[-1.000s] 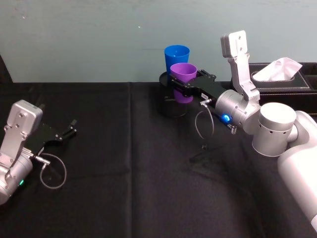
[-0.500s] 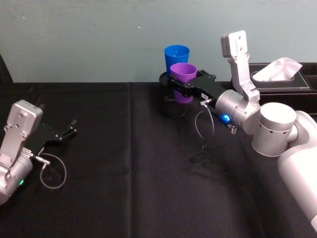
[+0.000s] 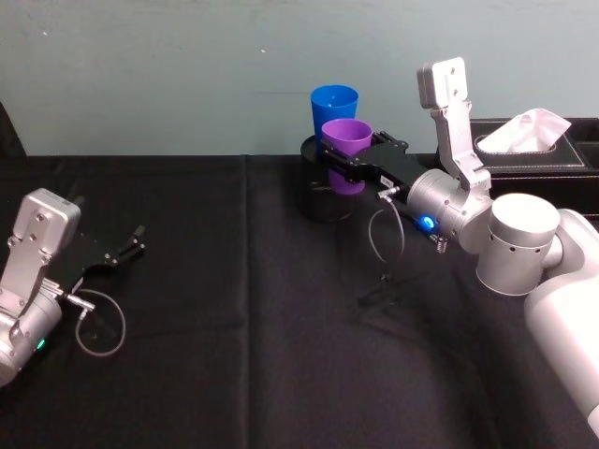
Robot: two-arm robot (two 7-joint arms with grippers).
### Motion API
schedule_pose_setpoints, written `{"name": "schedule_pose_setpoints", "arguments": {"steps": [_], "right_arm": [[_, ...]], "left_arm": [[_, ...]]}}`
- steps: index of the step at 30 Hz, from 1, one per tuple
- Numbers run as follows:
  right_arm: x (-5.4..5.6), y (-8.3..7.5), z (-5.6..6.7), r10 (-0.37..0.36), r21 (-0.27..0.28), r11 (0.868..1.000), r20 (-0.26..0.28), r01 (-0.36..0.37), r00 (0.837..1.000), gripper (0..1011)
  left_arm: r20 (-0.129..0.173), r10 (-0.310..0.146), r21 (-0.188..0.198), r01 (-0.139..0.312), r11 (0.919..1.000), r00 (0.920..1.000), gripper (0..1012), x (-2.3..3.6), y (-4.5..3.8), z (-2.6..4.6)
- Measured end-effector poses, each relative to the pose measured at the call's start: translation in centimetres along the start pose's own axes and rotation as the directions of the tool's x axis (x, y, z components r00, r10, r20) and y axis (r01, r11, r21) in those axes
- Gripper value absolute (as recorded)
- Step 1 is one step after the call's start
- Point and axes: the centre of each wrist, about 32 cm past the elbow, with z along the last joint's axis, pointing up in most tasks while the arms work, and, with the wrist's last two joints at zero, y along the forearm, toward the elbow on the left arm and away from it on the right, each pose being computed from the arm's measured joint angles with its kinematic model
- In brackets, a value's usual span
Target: Pick up one cup with a gripper and tap it against the other cup.
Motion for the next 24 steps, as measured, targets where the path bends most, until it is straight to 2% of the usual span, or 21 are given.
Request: {"name": "schedule_pose_setpoints", "arguments": {"steps": [9, 13, 17, 24], "right_arm": [[0.0, -0.1, 0.0, 0.003, 0.002, 1.0, 0.0, -0.003, 1.0, 730], [-0.1, -0.9, -0.2, 0.008, 0.005, 1.0, 0.003, -0.008, 1.0, 730], [-0.4, -2.2, -0.5, 0.017, 0.008, 1.0, 0.003, -0.017, 1.0, 730], [-1.1, -6.0, -1.6, 0.034, -0.001, 0.999, -0.005, -0.034, 0.999, 730]], "left_arm": [[0.0, 0.0, 0.0, 0.0, 1.0, 1.0, 1000, 0.0, 0.0, 0.0], [0.0, 0.0, 0.0, 0.0, 1.0, 1.0, 1000, 0.0, 0.0, 0.0], [0.0, 0.0, 0.0, 0.0, 1.0, 1.0, 1000, 0.0, 0.0, 0.0], [0.0, 0.0, 0.0, 0.0, 1.0, 1.0, 1000, 0.0, 0.0, 0.0]]}}
